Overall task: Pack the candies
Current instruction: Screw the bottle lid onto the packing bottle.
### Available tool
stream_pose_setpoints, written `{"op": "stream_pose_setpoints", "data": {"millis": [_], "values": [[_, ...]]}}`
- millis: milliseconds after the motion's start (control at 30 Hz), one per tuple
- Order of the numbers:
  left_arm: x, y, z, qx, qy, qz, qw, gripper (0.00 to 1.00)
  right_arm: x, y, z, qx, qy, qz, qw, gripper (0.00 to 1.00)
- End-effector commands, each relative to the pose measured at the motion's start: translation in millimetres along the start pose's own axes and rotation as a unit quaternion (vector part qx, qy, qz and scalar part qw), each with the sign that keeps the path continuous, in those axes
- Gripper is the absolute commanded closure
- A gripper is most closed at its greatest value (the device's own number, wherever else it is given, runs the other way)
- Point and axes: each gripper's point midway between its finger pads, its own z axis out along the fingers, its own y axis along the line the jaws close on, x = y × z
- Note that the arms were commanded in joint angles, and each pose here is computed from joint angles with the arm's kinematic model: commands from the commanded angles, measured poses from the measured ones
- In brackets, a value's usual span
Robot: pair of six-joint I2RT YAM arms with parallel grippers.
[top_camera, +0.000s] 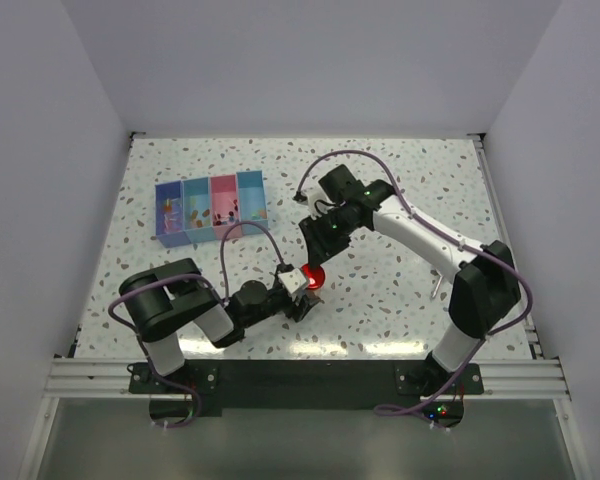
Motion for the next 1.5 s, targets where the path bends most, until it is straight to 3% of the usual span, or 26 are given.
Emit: {"op": "stream_pose_setpoints", "data": {"millis": [0, 133, 233, 600, 667, 800, 900, 967, 1000, 1100, 1300, 1467], "values": [[-58.2, 3.6, 7.3, -0.004, -0.115, 0.007, 0.993, 0.42, -4.6, 6.5, 2.8, -0.029, -0.007, -0.020, 0.999, 0.59], [-56.4, 7.8, 7.5, -0.011, -0.112, 0.003, 0.994, 0.43, 8.2, 5.5, 5.8, -0.032, 0.007, -0.015, 0.999, 0.74], [-54.8, 9.7, 9.1, -0.014, -0.109, 0.000, 0.994, 0.45, 18.4, 6.1, 3.5, -0.031, 0.010, -0.006, 0.999, 0.79], [-46.9, 13.9, 10.9, -0.026, -0.096, -0.005, 0.995, 0.47, 55.8, 24.0, -24.9, -0.040, 0.007, 0.040, 0.998, 0.87], [-46.4, 12.1, 11.0, -0.020, -0.095, -0.005, 0.995, 0.47, 52.2, 23.7, -30.9, -0.033, -0.003, 0.039, 0.999, 0.84], [-46.2, 8.2, 11.5, -0.010, -0.095, -0.005, 0.995, 0.46, 27.5, 16.7, -37.0, -0.033, -0.037, 0.033, 0.998, 0.60], [-45.5, 7.2, 11.5, -0.007, -0.093, -0.007, 0.996, 0.46, 9.8, 19.1, -38.9, -0.040, -0.048, 0.013, 0.998, 0.57], [-45.1, 6.4, 11.6, -0.005, -0.093, -0.006, 0.996, 0.46, 0.1, 22.7, -33.5, -0.056, -0.054, 0.013, 0.997, 0.62], [-45.1, 6.0, 11.2, -0.005, -0.093, -0.006, 0.996, 0.46, -6.4, 29.9, -32.3, -0.078, -0.064, 0.018, 0.995, 0.73], [-46.7, 7.3, 11.3, -0.007, -0.094, -0.005, 0.996, 0.46, -14.7, 38.7, -31.6, -0.106, -0.081, 0.024, 0.991, 0.89], [-44.9, 8.5, 10.9, -0.010, -0.091, -0.004, 0.996, 0.46, -15.8, 48.4, -17.9, -0.153, -0.075, 0.050, 0.984, 1.00], [-44.9, 9.0, 10.9, -0.012, -0.091, -0.004, 0.996, 0.46, -14.1, 52.3, -14.2, -0.170, -0.070, 0.063, 0.981, 1.00]]}}
